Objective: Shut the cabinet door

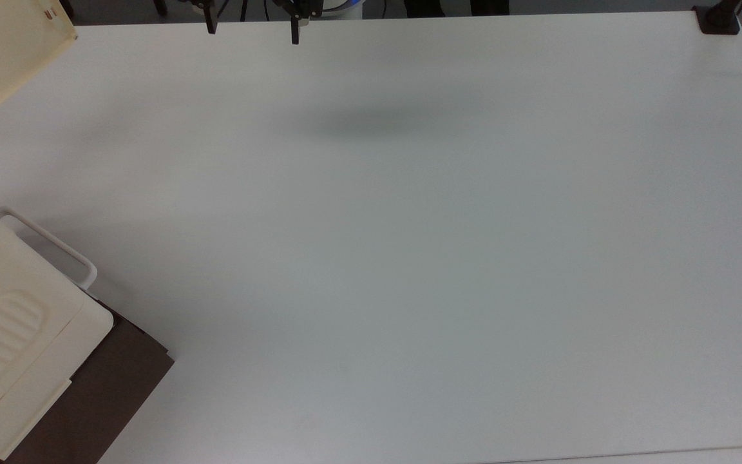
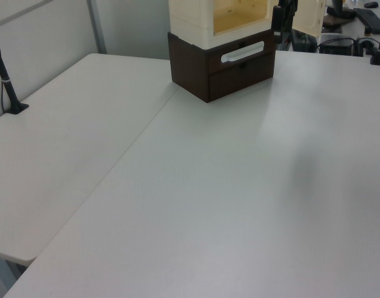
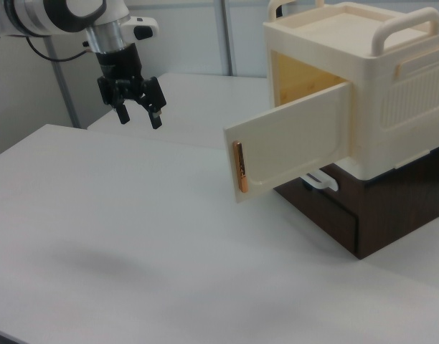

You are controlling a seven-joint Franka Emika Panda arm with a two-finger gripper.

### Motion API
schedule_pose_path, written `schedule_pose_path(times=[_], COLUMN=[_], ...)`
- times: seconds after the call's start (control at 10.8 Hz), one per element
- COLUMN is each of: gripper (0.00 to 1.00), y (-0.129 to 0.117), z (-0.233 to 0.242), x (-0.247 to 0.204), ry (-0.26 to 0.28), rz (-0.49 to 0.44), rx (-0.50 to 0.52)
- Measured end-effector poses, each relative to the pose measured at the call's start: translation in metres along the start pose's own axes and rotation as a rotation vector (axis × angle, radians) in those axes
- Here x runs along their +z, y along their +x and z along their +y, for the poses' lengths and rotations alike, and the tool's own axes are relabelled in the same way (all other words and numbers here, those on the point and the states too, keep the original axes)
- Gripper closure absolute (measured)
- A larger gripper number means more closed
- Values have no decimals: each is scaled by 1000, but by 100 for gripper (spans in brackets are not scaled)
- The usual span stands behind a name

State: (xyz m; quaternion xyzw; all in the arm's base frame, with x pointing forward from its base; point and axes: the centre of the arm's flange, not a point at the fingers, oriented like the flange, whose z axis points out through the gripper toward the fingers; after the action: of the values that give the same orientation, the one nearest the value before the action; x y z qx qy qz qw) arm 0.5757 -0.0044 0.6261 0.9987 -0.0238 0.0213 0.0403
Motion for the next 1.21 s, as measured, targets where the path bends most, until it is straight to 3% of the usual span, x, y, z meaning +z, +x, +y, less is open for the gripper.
schedule_pose_path(times=[0.46,0.65,1.12,1.21], gripper=[6,13,94,99], y=[0,0,0,0], z=[0,0,6,14], x=[0,0,-1,-5], ry=[0,0,0,-1], rz=[-1,-1,1,11], rx=[-2,-12,-2,11])
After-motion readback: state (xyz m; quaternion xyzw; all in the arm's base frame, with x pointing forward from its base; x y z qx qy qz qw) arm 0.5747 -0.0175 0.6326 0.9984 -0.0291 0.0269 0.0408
